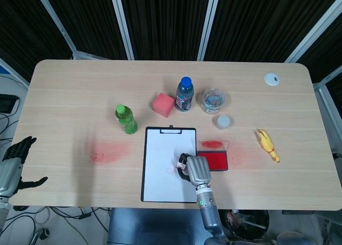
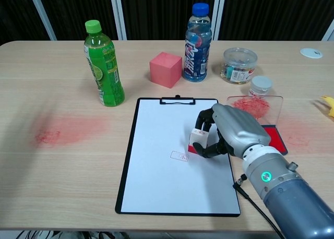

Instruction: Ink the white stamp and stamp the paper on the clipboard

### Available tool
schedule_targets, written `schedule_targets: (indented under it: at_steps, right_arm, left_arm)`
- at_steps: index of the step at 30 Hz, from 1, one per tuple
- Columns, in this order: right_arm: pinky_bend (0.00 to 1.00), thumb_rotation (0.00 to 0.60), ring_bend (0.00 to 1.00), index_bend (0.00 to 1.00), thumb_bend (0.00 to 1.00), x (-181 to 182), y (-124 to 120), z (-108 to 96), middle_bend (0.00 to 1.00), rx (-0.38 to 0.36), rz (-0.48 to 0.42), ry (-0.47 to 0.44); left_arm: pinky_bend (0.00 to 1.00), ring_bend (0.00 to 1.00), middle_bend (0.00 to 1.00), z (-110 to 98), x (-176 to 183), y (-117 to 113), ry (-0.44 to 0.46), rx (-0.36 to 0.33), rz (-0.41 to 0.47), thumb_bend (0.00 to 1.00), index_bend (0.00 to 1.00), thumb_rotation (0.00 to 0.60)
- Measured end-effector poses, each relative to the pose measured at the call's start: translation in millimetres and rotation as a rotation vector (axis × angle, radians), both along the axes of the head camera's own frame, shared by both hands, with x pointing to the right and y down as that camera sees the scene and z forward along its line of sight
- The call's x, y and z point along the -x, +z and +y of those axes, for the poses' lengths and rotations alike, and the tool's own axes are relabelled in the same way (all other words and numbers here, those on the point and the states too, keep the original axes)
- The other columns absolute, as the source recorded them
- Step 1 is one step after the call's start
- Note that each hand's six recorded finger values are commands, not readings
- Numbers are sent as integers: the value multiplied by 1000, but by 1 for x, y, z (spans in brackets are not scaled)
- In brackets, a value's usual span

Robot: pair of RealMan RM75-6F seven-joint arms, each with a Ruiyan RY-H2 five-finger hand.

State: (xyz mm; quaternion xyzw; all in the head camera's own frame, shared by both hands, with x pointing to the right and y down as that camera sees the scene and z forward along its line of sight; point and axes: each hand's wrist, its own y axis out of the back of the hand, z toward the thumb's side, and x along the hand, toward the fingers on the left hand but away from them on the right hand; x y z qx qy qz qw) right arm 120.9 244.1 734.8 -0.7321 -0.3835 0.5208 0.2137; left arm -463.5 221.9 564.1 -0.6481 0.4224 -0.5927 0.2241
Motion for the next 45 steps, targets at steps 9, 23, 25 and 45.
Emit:
schedule_targets:
  at_steps: [9,23,25,45]
  right_arm:
    - [874,600,866,937,657,0,1,1,805,3,2,4]
    - [874,600,866,937,657,0,2,4,805,8,6,0]
    - [874,600,866,937,657,0,2,5,805,9,7,-1]
    - [874,600,866,937,657,0,-1,-1,805,-12,-7,12]
  left_arm:
    - [0,0,0,0,0,0,-1,0,0,13,0,600]
    - [0,0,0,0,0,0,0,-1,-2,12,0,600]
    - [0,0,0,0,1,0,-1,-1,-2,13,0,600]
    - [0,0,0,0,1,0,0,0,-5,13,0,600]
